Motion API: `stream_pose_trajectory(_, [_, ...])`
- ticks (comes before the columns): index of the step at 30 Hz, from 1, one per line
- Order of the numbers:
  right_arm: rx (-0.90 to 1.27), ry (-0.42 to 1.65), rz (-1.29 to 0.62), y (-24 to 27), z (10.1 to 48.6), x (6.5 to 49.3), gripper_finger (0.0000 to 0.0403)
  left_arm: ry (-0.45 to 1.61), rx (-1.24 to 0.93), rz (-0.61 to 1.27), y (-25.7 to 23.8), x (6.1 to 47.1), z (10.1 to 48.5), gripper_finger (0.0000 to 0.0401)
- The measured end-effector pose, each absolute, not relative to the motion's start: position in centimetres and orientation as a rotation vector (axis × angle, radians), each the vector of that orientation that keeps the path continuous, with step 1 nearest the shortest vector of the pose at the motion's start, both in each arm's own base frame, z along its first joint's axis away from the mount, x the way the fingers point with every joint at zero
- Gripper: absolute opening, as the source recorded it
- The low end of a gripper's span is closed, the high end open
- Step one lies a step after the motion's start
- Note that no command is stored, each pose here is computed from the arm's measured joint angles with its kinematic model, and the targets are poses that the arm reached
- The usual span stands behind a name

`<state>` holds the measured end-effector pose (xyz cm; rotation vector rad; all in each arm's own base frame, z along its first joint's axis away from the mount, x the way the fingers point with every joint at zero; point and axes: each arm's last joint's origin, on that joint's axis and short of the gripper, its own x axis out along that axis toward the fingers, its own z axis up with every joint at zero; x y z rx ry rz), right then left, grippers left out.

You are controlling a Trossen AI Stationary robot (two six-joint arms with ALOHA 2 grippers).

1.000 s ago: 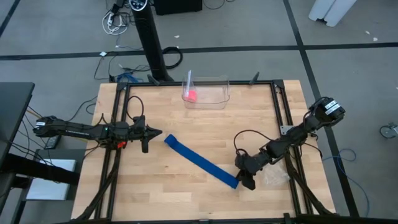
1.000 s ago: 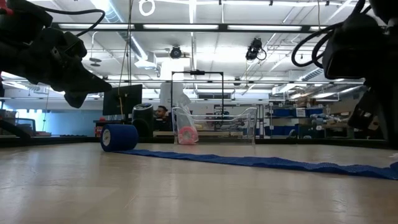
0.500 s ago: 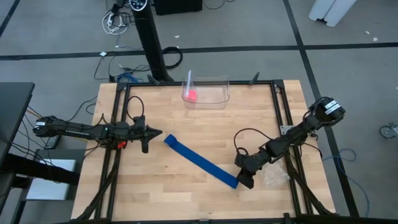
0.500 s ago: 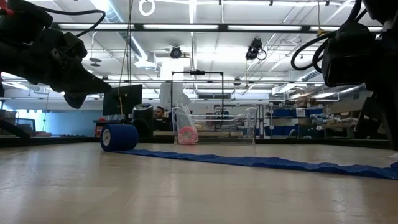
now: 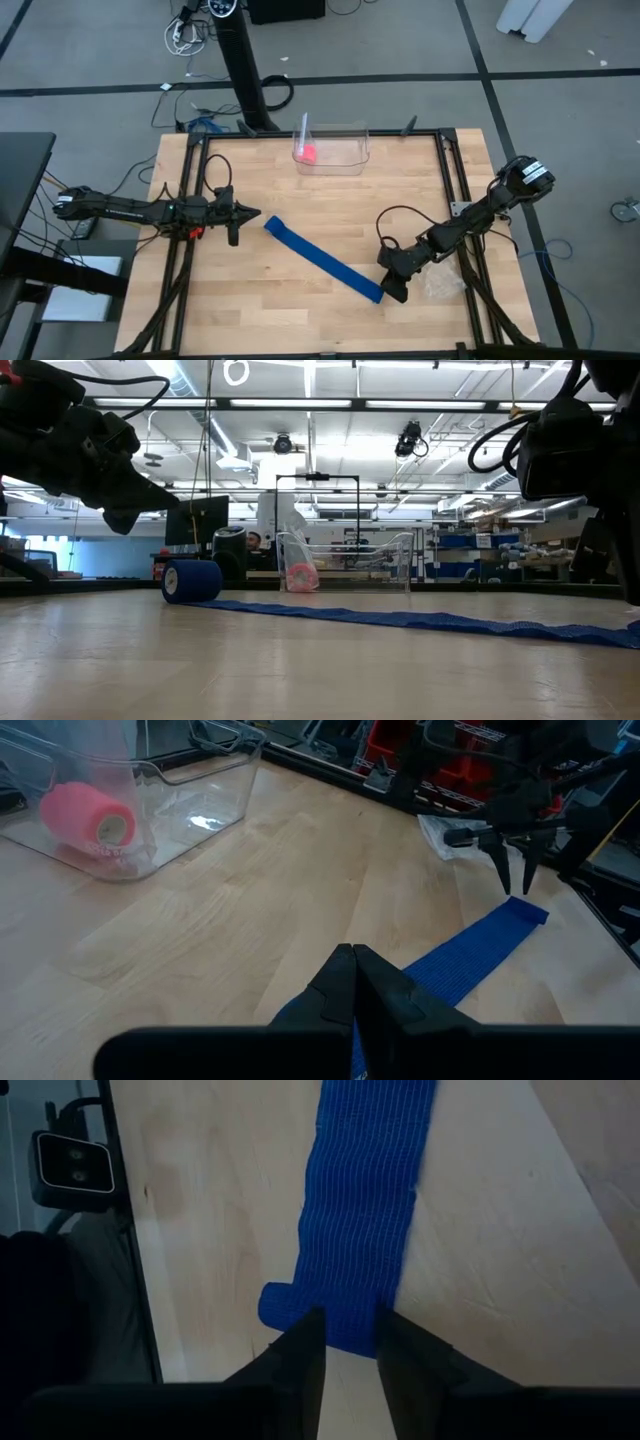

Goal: Roll bandage
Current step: Roll the blue bandage

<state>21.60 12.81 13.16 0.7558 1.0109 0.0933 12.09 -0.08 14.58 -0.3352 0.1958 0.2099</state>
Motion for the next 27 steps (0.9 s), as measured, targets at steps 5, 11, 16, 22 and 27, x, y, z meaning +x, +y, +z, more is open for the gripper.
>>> stream_pose_trajectory(5, [0.768, 1.012, 0.086, 12.81, 13.17, 21.61, 0.0091, 0.196, -0.335, 0.21, -0.08, 12.09, 14.57, 0.001])
stream_pose_trajectory(11, [0.772, 1.016, 0.073, 12.77, 13.11, 21.56, 0.0091, 0.196, -0.335, 0.21, -0.08, 12.09, 14.57, 0.001])
stream_pose_trajectory(16, [0.768, 1.009, 0.063, 12.74, 13.11, 21.58, 0.0091, 0.196, -0.335, 0.21, -0.08, 12.09, 14.57, 0.001])
stream_pose_trajectory(22, [0.759, 1.003, 0.059, 12.71, 13.1, 21.59, 0.0091, 0.196, -0.335, 0.21, -0.08, 12.09, 14.57, 0.001])
stream_pose_trajectory(27, [0.729, 0.983, 0.055, 12.66, 13.12, 21.64, 0.0088, 0.2, -0.387, 0.174, -0.2, 12.11, 14.58, 0.001])
